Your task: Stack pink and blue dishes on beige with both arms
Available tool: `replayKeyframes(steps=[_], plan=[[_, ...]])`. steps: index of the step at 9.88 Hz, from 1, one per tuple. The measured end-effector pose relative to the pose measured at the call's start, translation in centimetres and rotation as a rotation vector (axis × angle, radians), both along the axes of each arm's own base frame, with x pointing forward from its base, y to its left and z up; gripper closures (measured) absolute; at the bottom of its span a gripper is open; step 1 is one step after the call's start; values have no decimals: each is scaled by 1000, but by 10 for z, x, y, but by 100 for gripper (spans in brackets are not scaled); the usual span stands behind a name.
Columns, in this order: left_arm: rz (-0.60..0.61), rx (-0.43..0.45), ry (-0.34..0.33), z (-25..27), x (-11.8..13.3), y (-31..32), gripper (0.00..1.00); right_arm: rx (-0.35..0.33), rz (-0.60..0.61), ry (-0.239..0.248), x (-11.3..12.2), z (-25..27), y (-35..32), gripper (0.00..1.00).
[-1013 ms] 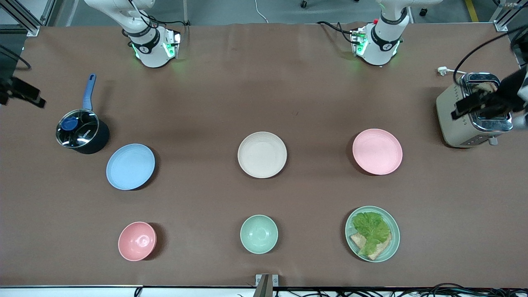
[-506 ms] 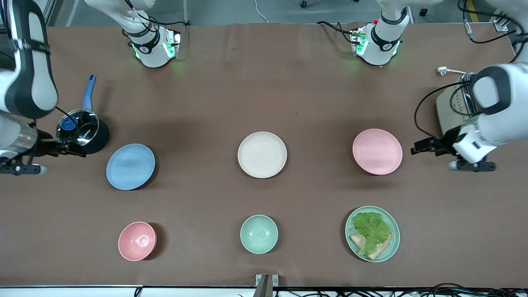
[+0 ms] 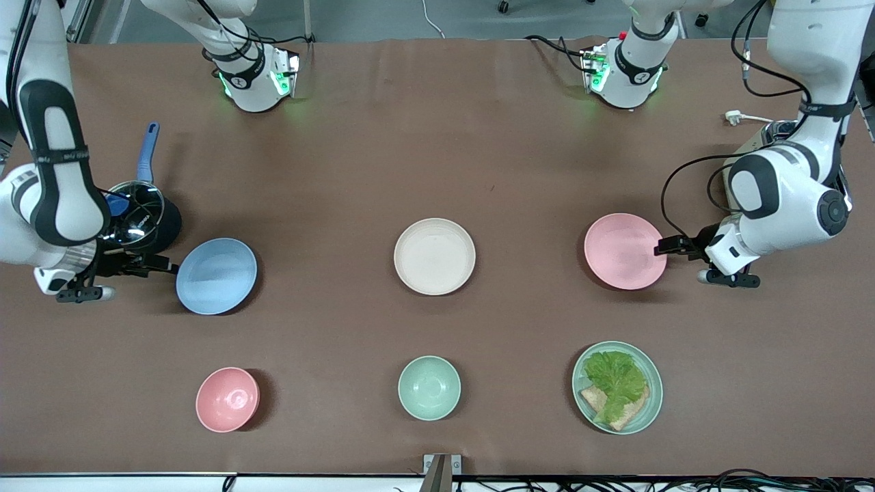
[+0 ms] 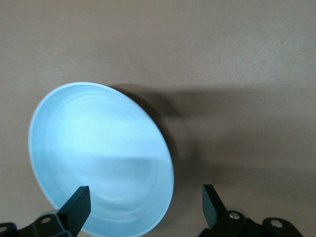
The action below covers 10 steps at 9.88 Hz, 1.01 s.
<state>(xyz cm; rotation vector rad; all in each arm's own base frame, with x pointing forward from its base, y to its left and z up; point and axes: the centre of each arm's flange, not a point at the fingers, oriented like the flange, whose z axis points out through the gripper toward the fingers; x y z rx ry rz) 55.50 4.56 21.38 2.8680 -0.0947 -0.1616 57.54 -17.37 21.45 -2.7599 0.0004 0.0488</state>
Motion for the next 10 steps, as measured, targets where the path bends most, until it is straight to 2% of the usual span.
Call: replayKeyframes(steps=[1,2,3,7,8,9,10], plan=[[9,-12,10,-16,-3,1,4,33,1,-10,-5,-22,-1,1],[15,-18,25,-28,-5,1,9,48,4,-9,-8,-35,1,9],[17,-19,35,-34,-7,2,24,54,5,-7,-10,-40,2,15],[16,-20,31,-32,-6,2,83,52,-2,-12,-10,-40,0,77],[6,-34,25,-20,-4,0,91,47,-2,-19,-8,-37,-1,90],[-3,-47,10,-1,0,-3,92,39,-7,-26,-2,-29,-3,95],[-24,-61,-16,20,4,-15,93,19,1,-14,6,-12,-6,95]])
